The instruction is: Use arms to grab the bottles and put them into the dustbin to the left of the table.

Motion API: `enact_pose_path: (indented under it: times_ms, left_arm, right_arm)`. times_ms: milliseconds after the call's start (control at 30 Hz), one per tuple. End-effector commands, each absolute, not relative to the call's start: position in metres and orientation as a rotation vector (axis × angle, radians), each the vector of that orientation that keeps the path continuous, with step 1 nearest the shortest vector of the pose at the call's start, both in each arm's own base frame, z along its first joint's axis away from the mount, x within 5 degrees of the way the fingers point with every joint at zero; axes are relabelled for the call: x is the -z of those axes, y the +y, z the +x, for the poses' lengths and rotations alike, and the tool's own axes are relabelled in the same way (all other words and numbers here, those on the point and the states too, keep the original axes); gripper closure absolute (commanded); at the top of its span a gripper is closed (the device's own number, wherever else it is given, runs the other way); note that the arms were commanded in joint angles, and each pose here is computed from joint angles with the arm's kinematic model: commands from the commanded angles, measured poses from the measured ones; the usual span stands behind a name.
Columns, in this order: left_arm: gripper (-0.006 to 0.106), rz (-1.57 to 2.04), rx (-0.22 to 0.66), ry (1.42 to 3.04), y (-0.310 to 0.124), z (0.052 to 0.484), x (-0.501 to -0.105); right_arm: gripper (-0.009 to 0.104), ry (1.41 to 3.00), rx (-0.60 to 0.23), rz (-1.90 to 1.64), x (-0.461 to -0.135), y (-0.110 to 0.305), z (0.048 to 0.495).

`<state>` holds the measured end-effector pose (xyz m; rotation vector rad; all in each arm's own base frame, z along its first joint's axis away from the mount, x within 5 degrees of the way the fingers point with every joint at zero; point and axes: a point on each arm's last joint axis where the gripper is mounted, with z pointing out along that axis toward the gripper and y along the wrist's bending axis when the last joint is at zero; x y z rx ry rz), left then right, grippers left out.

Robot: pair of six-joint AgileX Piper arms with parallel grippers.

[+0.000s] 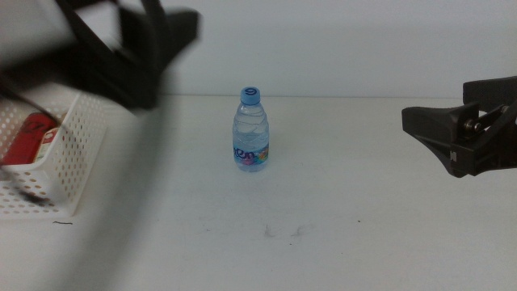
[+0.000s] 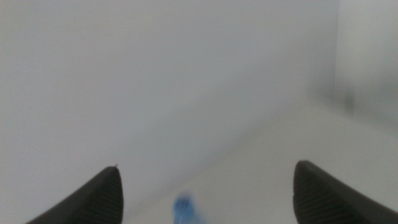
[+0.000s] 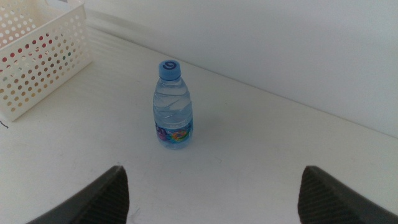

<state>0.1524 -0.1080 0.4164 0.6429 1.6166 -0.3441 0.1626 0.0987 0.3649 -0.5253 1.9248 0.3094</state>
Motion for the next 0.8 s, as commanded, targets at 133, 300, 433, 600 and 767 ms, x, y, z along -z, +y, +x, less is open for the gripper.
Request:
enact_pose_path:
  times_ms: [133, 300, 433, 600, 767]
  left_arm:
    - [0.007, 0.548, 0.399, 1.531, -0.120, 0.175, -0.283]
    - [0.007, 0.584, 0.390, 1.783, -0.131, 0.192, -0.220]
    - [0.007, 0.488, 0.404, 1.799, -0.138, 0.209, -0.201]
    - [0.007, 0.457, 0.407, 1.737, -0.145, 0.222, -0.186]
    - [0.007, 0.426, 0.431, 1.762, -0.161, 0.245, -0.176]
  right_arm:
    - [0.005, 1.907, -0.313, -0.525, -0.368, 0.099, 0.162]
    - [0.005, 1.907, -0.313, -0.525, -0.368, 0.099, 0.162]
    - [0.006, 1.907, -0.313, -0.525, -0.368, 0.099, 0.162]
    - [0.006, 1.907, -0.313, -0.525, -0.368, 0.099, 0.162]
    - [0.006, 1.907, -0.313, -0.525, -0.368, 0.099, 0.162]
